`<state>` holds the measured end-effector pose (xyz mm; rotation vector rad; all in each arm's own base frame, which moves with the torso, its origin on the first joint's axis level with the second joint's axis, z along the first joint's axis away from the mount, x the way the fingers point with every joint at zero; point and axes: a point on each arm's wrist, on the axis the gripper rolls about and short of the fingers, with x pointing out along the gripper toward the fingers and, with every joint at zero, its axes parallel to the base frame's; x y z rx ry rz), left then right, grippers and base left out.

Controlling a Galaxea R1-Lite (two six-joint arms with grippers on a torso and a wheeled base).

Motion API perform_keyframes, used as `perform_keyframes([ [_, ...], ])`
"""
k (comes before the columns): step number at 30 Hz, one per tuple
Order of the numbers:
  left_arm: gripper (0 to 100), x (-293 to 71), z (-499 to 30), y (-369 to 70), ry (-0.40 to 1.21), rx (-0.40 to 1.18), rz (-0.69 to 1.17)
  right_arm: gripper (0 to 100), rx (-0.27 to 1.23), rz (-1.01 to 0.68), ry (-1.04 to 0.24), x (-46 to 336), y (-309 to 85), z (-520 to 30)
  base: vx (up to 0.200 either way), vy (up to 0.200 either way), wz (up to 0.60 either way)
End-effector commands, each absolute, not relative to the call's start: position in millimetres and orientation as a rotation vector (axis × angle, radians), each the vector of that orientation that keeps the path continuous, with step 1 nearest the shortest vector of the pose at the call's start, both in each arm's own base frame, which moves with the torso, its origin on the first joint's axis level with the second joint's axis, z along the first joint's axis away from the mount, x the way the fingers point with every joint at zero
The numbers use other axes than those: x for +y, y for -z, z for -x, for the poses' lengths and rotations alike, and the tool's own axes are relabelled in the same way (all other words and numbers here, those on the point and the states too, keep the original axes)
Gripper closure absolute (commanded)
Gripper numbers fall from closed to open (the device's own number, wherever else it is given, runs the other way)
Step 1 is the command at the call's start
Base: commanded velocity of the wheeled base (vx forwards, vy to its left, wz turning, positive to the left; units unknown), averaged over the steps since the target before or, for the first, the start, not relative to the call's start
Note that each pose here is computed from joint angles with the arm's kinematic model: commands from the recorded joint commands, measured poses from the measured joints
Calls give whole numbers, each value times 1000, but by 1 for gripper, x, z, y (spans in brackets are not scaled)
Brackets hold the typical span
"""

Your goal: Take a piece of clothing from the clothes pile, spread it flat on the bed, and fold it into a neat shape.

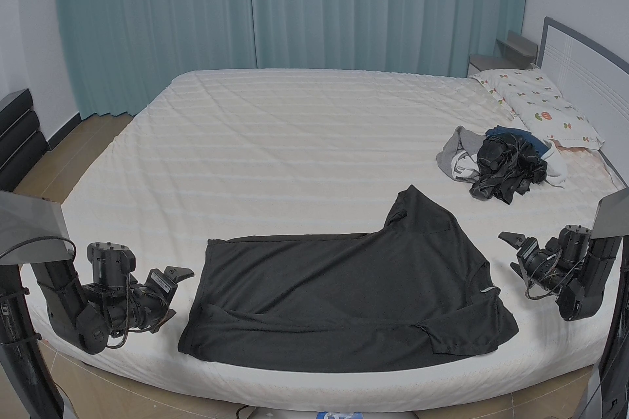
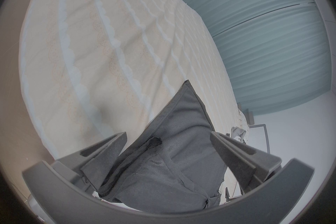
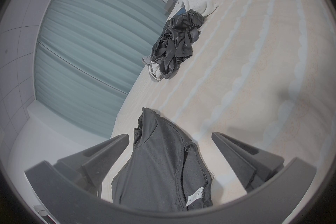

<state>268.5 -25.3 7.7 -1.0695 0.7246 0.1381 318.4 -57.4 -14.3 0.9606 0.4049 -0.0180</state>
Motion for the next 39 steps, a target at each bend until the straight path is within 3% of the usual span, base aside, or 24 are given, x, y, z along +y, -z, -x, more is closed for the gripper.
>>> perform_keyframes([
  [1,0,-25,-269,-8,-138,725,1070,0,406,-959,15,-56,14,-319,200,0,0],
  [39,0,-27,-269,-4,-146,735,1066,0,417,-959,11,-54,15,-317,-16,0,0],
])
